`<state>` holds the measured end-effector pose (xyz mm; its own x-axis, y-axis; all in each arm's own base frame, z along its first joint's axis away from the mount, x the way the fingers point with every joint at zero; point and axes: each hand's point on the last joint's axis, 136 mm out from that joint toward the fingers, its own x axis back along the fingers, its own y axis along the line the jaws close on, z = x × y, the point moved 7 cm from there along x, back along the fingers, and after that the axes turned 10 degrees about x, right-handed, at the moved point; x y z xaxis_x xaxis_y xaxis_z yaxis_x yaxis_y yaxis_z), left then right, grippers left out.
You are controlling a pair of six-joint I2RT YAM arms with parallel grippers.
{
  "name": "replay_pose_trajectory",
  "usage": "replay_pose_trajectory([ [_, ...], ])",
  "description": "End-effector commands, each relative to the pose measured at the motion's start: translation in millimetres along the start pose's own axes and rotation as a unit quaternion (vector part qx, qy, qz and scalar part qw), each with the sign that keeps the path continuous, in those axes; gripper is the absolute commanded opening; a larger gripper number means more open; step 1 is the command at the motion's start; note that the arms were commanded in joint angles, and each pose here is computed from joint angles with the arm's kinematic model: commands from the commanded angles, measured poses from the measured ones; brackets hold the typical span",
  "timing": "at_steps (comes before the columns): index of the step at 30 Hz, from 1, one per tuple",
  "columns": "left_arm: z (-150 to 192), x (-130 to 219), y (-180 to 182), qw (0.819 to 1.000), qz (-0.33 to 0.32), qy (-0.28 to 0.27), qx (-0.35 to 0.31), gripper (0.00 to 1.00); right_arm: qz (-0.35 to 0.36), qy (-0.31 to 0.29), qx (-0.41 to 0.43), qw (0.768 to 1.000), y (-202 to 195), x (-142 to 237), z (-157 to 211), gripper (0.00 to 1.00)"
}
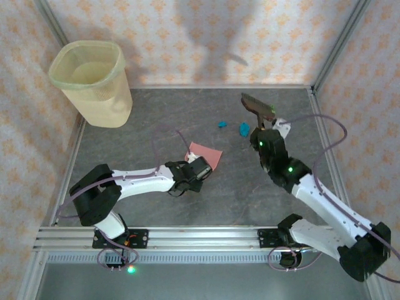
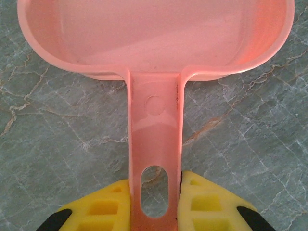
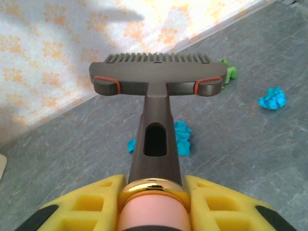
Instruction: Sweep away the paper scraps from the table
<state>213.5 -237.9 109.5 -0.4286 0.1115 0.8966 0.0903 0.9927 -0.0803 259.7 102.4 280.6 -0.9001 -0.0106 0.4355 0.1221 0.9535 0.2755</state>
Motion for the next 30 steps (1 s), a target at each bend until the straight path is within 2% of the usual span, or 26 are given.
replay_pose_trajectory([
  [1,-2,3,0,1.0,-0.005,-0.001,-0.012,0.0,-0.026,0.103,0.023,0.994,16,-9,-2,0.0],
  [4,-1,4,1,1.0,-0.005,-0.003,-0.01,0.0,-0.03,0.174,0.04,0.984,37,-29,-4,0.0],
  [7,-1,4,2,1.0,-0.006,-0.006,-0.008,0.0,-0.043,0.216,0.047,0.974,55,-48,-3,0.0],
  [20,-2,4,5,1.0,-0.018,-0.014,0.0,0.0,-0.073,0.242,0.055,0.966,88,-99,5,0.0],
  [25,-3,4,7,0.999,-0.027,-0.02,0.005,0.0,-0.082,0.265,0.046,0.96,91,-100,14,0.0],
  [30,-4,5,9,0.999,-0.037,-0.028,0.013,0.0,-0.101,0.256,0.026,0.961,89,-86,25,0.0],
])
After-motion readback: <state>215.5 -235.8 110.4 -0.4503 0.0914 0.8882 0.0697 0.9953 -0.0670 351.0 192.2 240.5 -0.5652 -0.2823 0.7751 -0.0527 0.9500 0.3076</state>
